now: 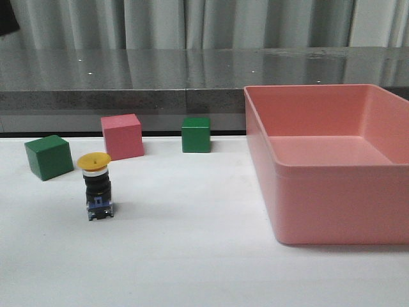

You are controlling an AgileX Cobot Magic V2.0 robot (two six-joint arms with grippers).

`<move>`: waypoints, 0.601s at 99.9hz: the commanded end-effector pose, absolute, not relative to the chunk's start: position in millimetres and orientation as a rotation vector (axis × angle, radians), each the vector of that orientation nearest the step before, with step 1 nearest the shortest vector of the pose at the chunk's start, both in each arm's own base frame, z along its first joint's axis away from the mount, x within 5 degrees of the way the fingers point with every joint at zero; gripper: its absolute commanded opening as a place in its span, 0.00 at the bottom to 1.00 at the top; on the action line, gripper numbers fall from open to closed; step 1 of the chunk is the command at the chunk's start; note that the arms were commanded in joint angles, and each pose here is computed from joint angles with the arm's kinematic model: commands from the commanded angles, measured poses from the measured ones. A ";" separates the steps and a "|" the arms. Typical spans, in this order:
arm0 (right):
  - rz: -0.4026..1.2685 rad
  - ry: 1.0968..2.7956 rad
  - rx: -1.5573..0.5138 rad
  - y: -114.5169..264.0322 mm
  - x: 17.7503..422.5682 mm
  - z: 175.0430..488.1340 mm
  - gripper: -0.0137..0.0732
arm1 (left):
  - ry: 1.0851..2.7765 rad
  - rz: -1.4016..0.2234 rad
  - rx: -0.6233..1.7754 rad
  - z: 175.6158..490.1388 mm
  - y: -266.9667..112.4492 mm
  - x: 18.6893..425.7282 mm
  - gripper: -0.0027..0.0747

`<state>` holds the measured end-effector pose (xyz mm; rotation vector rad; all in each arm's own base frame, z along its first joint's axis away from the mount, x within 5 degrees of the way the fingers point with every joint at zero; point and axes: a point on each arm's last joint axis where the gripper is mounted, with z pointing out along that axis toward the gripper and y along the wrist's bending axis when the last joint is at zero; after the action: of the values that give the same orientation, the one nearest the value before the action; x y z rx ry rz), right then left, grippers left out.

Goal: Place and stand button with both arms

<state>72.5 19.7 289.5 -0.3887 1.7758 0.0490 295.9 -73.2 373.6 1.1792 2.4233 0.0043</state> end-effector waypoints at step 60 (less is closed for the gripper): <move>0.034 1.688 -0.357 18.4 74.1 303.7 0.09 | 1.753 0.025 0.559 332.6 -34.3 152.0 0.01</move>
<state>72.5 19.7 289.5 -0.3887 1.7758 0.0490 164.3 -42.3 330.2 0.7127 1.8823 -0.0207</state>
